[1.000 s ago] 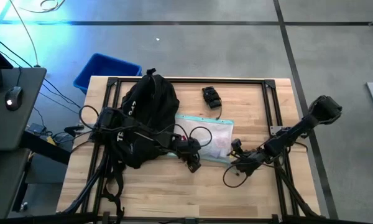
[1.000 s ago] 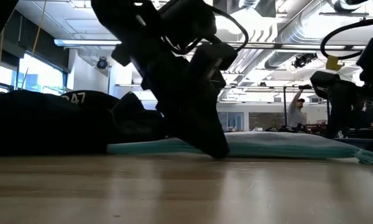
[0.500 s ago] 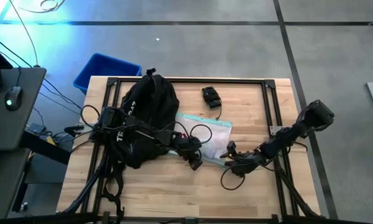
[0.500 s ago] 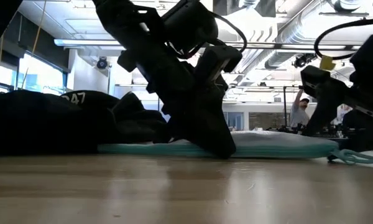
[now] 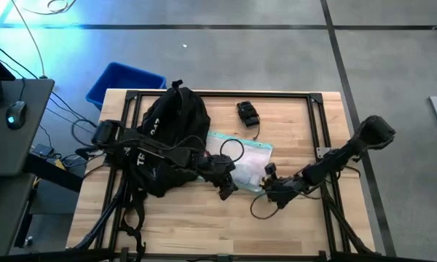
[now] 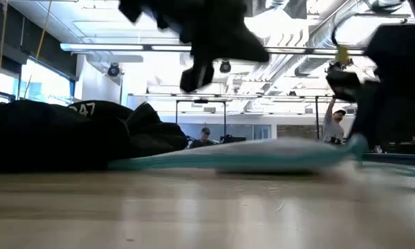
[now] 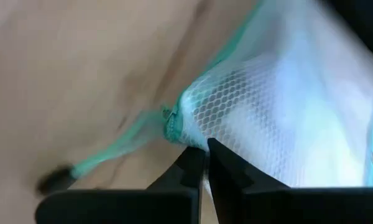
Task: Unpack backpack
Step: Open the zip bag
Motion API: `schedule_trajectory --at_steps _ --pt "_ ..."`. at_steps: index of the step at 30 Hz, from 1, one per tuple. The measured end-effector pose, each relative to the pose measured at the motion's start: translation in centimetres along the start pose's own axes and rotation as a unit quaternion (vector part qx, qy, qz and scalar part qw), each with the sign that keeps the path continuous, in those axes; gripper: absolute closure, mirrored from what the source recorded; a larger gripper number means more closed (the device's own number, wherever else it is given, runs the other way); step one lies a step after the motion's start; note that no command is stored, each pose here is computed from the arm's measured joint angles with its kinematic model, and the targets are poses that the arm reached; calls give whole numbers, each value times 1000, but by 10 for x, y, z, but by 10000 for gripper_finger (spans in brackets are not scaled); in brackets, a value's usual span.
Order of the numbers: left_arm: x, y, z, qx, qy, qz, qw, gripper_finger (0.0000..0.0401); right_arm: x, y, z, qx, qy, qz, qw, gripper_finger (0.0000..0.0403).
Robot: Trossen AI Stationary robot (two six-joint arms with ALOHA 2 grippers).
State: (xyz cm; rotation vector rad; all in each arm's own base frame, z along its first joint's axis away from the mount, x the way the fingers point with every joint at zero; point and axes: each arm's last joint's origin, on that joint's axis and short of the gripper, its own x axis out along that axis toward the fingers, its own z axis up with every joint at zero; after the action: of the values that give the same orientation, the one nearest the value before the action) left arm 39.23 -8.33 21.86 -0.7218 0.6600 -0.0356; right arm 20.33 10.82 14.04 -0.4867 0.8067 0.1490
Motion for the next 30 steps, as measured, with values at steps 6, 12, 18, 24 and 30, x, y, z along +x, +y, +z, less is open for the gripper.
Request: schedule_trajectory --at_steps 6,12,18,24,30 --pt "-20 -17 7 29 -47 -3 998 396 -47 -39 25 146 -72 53 985 403" --pt "-21 -21 10 50 -69 -16 996 396 -87 -80 60 282 -118 101 947 403" --pt "-24 -27 20 111 -156 1 981 386 -93 -99 77 309 -121 96 938 403" --pt "-26 -26 25 124 -191 31 973 328 -97 -114 84 347 -132 71 926 403" --pt "-26 -23 28 119 -208 52 969 267 -96 -121 86 355 -125 52 925 403"
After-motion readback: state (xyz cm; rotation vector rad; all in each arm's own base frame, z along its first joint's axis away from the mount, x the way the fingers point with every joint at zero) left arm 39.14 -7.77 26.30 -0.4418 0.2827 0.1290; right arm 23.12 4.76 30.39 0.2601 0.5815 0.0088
